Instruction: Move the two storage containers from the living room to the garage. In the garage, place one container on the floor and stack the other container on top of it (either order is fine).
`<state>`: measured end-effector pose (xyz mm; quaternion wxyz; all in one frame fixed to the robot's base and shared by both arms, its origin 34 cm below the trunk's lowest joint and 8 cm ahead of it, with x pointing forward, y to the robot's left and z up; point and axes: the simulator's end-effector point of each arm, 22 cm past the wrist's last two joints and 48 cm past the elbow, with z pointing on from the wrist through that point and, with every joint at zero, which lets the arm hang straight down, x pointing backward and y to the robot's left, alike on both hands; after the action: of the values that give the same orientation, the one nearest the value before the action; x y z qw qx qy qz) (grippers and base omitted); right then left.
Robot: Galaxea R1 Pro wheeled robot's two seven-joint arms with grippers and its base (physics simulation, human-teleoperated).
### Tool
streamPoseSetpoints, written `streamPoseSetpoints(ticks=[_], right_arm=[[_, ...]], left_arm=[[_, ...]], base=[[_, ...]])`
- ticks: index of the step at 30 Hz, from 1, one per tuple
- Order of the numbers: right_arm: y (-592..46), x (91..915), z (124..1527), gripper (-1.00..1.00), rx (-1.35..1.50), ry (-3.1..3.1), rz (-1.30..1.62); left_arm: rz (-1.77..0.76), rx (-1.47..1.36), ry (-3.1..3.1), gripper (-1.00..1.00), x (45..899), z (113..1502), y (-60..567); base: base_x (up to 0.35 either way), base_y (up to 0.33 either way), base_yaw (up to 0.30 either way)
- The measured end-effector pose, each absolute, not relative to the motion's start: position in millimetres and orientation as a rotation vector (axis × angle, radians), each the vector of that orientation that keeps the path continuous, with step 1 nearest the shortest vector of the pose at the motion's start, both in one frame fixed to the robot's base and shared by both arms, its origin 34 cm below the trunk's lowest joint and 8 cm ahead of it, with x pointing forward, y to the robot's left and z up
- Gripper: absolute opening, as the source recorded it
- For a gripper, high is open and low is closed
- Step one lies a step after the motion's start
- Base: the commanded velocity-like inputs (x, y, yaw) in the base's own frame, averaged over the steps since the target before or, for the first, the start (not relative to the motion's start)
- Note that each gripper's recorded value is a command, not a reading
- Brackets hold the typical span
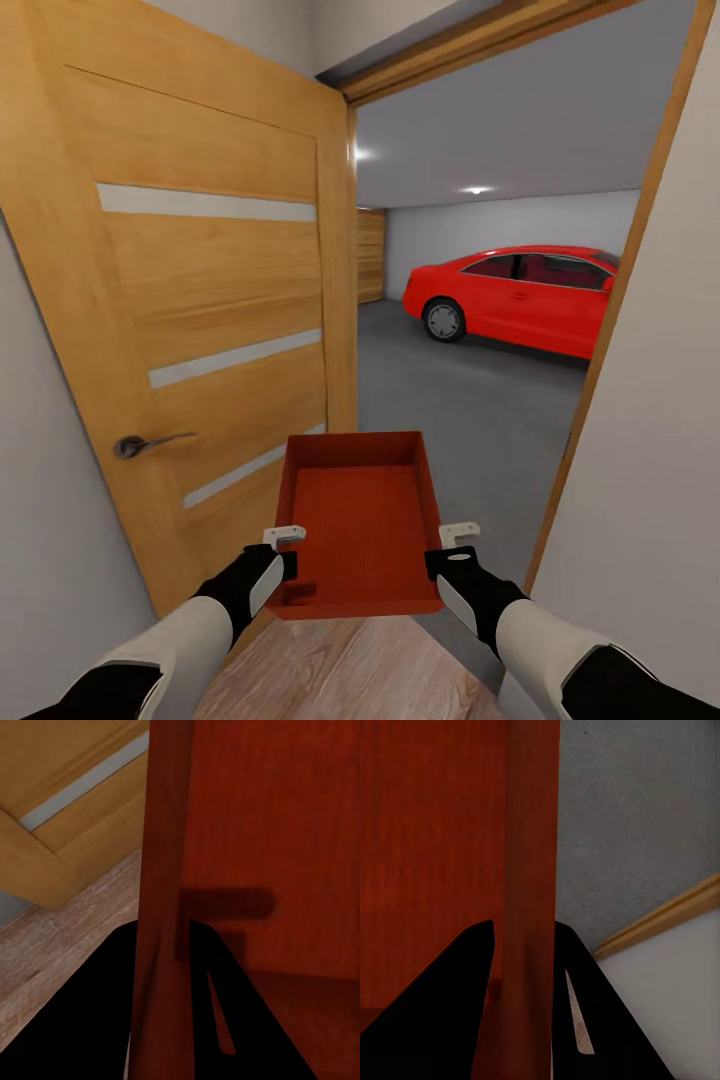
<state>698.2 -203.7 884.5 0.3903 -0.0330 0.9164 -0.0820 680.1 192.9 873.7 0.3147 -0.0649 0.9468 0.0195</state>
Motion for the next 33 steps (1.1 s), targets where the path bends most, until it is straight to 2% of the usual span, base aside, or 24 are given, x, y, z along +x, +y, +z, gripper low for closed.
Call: streamPoseSetpoints(ticks=[8, 23, 33], right_arm=[[-203.8, 698.1, 884.3, -1.00, -0.084, 2.330, -0.209], [-203.7, 698.0, 884.2, -1.00, -0.084, 2.330, -0.209], [-203.9, 698.0, 884.2, -1.00, -0.084, 2.330, -0.209]], left_arm=[[0.052, -0.170, 2.496, -1.00, 680.0, 873.6, 192.8], [0.051, -0.170, 2.496, -1.00, 679.9, 873.5, 192.9], [0.052, -0.170, 2.496, -1.00, 679.9, 873.6, 192.7]], base=[[0.000, 0.000, -0.035], [0.000, 0.000, -0.229], [0.000, 0.000, -0.032]])
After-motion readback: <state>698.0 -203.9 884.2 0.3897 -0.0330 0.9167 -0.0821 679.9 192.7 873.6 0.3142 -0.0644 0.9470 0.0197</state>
